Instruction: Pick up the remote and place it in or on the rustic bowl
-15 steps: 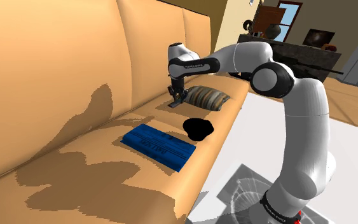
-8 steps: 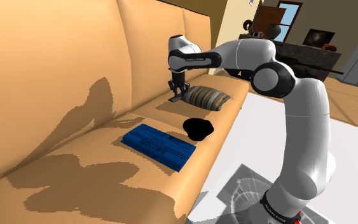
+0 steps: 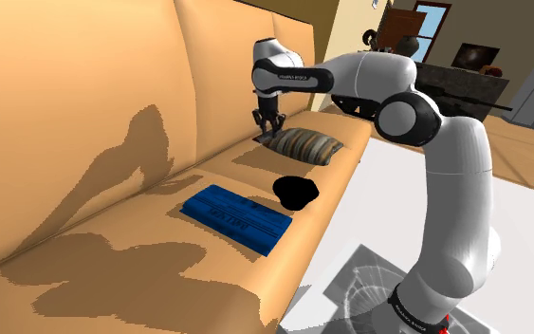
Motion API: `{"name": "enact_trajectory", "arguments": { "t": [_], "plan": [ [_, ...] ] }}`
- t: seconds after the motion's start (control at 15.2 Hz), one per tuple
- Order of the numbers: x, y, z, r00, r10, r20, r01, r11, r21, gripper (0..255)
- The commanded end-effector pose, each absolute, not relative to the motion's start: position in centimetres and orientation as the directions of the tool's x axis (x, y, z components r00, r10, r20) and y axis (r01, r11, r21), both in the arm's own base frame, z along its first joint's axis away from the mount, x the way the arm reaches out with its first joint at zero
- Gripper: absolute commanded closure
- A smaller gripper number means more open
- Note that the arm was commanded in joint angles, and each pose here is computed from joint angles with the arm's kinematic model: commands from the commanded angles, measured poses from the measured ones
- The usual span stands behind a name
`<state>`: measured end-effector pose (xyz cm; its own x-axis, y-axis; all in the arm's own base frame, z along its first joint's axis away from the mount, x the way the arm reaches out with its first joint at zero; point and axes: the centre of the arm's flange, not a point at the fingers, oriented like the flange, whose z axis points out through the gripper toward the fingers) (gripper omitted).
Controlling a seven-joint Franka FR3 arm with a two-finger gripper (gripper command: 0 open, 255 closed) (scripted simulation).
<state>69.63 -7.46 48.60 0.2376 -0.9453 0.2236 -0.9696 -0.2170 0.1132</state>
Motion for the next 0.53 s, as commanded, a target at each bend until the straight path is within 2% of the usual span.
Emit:
{"name": "enact_trajectory", "arguments": {
  "t": [0.0,0.46],
  "plan": [
    [69.6,-7.5,49.3,0.238,-0.945,0.223,-0.970,-0.217,0.113,255],
    [60.7,-4.9,48.8,0.238,-0.945,0.223,-0.970,-0.217,0.113,255]
  ]
}}
